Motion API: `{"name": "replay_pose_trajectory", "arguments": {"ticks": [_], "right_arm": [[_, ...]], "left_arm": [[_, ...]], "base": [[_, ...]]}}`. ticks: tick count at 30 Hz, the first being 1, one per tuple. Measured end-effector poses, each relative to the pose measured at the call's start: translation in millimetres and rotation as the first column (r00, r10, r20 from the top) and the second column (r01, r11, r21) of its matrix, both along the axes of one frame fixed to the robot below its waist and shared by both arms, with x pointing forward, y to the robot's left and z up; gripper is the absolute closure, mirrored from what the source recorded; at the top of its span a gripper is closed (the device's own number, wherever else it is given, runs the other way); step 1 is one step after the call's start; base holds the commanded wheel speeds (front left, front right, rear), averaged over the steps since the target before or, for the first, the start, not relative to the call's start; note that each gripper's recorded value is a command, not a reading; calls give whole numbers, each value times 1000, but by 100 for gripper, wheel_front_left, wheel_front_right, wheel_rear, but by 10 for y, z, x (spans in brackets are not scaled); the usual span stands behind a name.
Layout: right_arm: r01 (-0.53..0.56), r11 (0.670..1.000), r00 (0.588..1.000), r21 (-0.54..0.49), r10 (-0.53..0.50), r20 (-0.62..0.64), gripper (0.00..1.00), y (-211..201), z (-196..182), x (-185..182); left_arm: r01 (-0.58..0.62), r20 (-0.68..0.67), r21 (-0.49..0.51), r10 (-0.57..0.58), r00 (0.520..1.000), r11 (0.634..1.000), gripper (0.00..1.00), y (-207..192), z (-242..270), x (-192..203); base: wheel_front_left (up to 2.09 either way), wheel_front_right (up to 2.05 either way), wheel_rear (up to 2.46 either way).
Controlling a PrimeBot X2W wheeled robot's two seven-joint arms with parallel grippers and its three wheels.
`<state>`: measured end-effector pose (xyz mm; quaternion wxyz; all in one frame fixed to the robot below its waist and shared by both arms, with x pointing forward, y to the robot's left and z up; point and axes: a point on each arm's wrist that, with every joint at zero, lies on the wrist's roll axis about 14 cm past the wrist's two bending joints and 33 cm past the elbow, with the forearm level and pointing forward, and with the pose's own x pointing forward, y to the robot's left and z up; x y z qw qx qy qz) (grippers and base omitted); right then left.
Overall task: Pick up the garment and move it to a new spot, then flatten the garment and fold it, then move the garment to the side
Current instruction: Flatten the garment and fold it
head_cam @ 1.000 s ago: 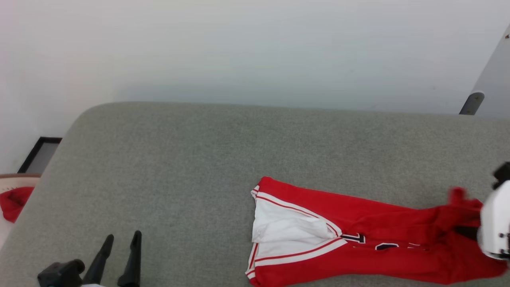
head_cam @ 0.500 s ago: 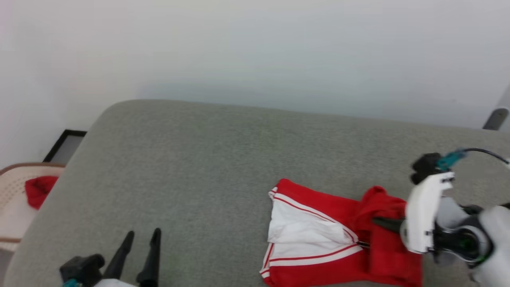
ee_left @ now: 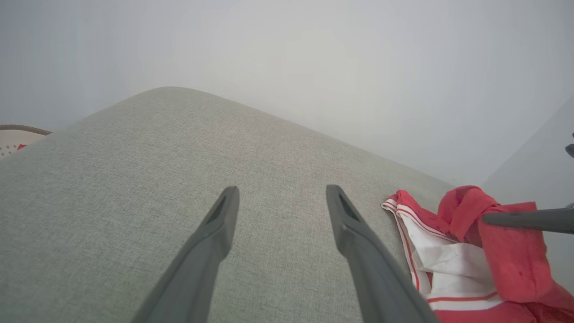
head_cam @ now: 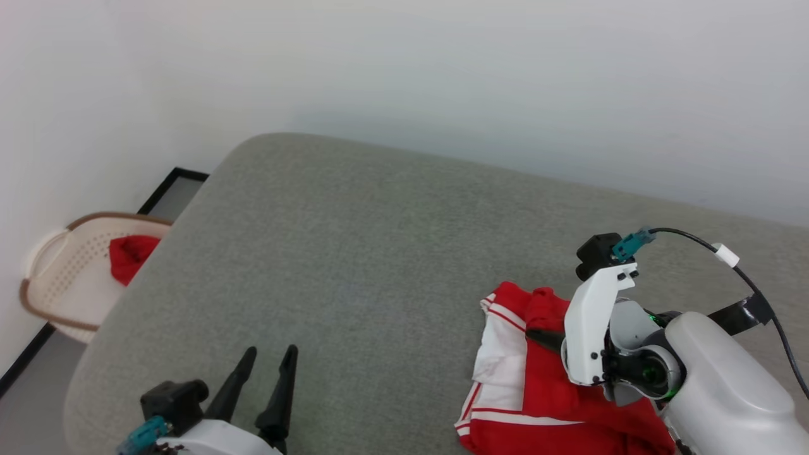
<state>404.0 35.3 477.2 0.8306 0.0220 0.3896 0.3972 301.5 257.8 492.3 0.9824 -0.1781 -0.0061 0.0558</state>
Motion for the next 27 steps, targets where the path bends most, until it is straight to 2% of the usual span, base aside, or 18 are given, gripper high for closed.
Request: {"name": "replay_pose_trajectory", "arguments": {"ticks": [5, 6, 7, 8, 9, 10, 11, 16, 22, 27], "right_arm": [[-5, 1000, 1000, -30, 5, -16, 100, 95, -148, 39], [-6, 1000, 1000, -31, 5, -18, 95, 111, -165, 45], [-7, 999, 1000, -32, 6, -16, 64, 121, -171, 54], [-8, 999, 1000, -35, 7, -14, 53, 131, -174, 58], [-9, 999, 1000, -36, 9, -13, 22, 139, -174, 57], [-11, 999, 1000, -36, 11, -13, 5, 149, -173, 50], [-14, 999, 1000, -36, 14, -12, 0, 157, -167, 44], [-22, 1000, 1000, -11, 22, 9, 0, 170, -70, 29], [-26, 998, 996, 50, 22, 90, 0, 154, 193, 42], [14, 996, 977, 92, -33, 208, 0, -110, 457, 162]], "left_arm": [[-8, -11, -7, 8, 1000, 1000, 0, 20, -45, -5], [-10, -16, -8, 10, 1000, 1000, 0, 25, -57, 0], [-11, -19, -8, 11, 1000, 1000, 0, 27, -68, 4], [-12, -19, -10, 12, 1000, 1000, 0, 30, -72, 10], [-11, -19, -11, 11, 1000, 1000, 0, 29, -74, 20], [-10, -19, -12, 10, 1000, 1000, 0, 26, -76, 28], [-9, -19, -12, 9, 1000, 1000, 0, 24, -81, 36], [0, -14, -10, 0, 1000, 1000, 0, 17, -67, 94], [17, -6, 2, -17, 1000, 1000, 0, 7, -39, 166], [44, -1, 20, -44, 999, 999, 0, -46, -12, 251]], "base": [[0, 0, 0], [0, 0, 0], [0, 0, 0], [0, 0, 0], [0, 0, 0], [0, 0, 0], [0, 0, 0], [0, 0, 0], [0, 0, 0], [0, 0, 0]]}}
